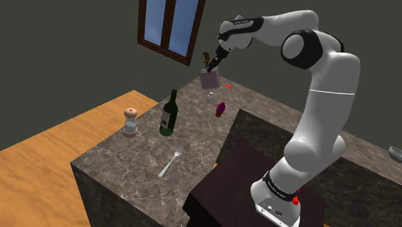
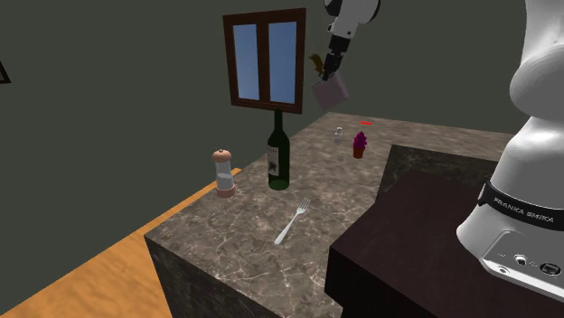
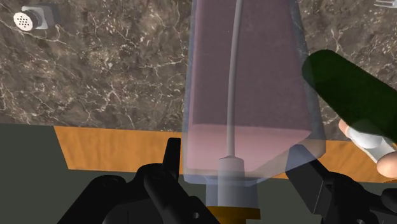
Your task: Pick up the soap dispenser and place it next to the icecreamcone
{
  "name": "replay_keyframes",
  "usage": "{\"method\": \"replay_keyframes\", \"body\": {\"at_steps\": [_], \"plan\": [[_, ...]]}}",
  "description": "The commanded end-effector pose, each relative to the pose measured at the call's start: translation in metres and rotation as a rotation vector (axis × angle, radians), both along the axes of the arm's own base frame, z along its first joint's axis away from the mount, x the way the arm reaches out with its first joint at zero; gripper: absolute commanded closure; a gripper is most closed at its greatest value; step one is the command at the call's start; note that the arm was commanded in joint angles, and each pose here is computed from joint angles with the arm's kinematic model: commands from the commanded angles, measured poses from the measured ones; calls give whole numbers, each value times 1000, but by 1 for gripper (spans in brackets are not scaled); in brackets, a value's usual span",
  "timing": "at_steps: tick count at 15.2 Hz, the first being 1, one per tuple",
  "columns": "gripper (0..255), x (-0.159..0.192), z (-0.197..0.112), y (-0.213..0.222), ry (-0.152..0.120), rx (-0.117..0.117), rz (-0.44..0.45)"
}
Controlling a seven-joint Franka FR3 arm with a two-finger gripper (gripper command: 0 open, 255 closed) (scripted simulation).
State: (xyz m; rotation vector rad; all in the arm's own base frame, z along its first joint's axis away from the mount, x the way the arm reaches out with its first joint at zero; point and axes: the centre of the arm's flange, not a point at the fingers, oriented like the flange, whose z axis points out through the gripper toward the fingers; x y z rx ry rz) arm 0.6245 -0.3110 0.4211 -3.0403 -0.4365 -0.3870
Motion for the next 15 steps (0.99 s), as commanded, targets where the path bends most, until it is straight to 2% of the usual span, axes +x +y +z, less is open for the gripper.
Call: {"method": "replay_keyframes", "body": {"at_steps": [1,8,15], "plan": [[255,6,0,-26,0,0,1],[255,23,0,-117,0,0,1],[255,24,-31,-123,0,0,1]]}}
